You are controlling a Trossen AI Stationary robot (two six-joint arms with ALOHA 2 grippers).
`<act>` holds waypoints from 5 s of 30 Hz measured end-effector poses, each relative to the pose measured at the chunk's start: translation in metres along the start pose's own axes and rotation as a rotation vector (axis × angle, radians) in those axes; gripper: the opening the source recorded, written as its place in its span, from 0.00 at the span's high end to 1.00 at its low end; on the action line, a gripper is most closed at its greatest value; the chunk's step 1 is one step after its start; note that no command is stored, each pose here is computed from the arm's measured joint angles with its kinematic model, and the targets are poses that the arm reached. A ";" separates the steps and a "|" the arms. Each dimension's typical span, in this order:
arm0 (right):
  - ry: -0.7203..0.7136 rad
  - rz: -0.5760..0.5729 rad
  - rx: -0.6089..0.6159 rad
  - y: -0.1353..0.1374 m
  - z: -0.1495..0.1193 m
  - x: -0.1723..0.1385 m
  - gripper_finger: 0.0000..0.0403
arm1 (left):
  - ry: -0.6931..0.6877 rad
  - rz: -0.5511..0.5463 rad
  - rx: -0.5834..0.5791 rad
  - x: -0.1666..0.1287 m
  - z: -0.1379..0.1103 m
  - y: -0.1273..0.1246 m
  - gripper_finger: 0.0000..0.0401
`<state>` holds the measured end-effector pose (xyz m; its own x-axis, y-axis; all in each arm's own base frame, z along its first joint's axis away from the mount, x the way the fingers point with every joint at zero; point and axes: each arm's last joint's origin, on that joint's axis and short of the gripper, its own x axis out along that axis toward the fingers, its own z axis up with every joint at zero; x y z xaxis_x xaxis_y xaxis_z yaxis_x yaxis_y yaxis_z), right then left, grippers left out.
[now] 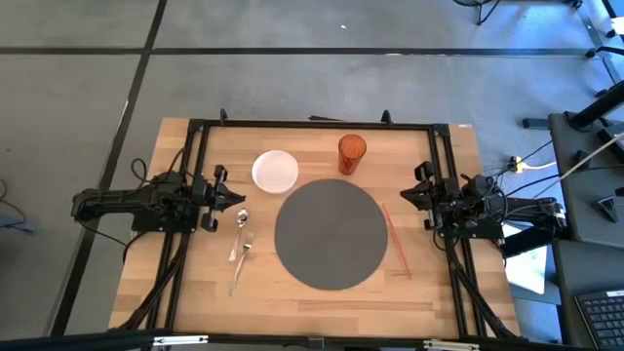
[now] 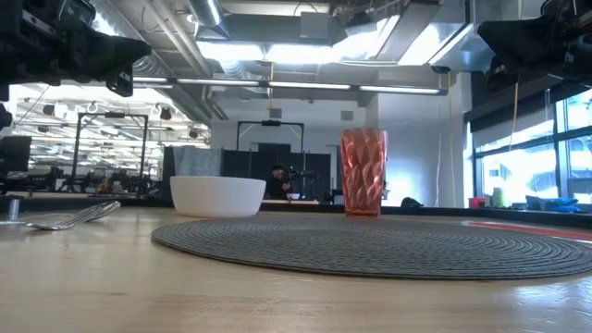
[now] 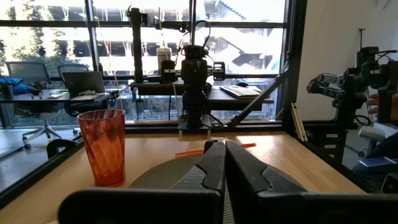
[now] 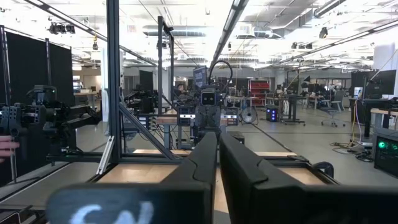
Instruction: Pick & Place Utensil
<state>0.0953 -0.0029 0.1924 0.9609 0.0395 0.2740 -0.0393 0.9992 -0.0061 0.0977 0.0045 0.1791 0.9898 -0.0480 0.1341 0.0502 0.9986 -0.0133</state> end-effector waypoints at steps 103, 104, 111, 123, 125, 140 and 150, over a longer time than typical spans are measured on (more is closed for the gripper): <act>0.208 -0.023 0.022 -0.001 -0.020 -0.002 0.98 | 0.164 0.523 0.076 -0.001 -0.014 0.016 1.00; 0.207 -0.024 0.022 -0.001 -0.020 -0.002 0.98 | 0.164 0.524 0.076 -0.001 -0.014 0.016 1.00; 0.216 -0.031 0.016 -0.001 -0.021 -0.002 0.99 | 0.171 0.523 0.098 -0.001 -0.014 0.016 1.00; 0.214 -0.031 0.016 -0.001 -0.021 -0.002 0.97 | 0.168 0.542 0.092 -0.001 -0.014 0.016 1.00; 0.214 -0.031 0.016 -0.001 -0.021 -0.002 0.98 | 0.158 0.549 0.059 -0.001 -0.014 0.016 0.99; 0.213 -0.065 0.024 -0.002 -0.021 -0.002 0.95 | 0.221 0.650 0.101 0.002 -0.015 0.018 0.94; 0.196 -0.068 0.036 -0.002 -0.019 -0.002 0.98 | 0.334 0.716 0.074 0.014 0.037 0.019 0.95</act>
<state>0.0991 -0.0049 0.1737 0.9965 -0.0239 0.0803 0.0206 0.9989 0.0417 0.1076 0.0234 0.2178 0.7665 0.6144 -0.1870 -0.6108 0.7874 0.0832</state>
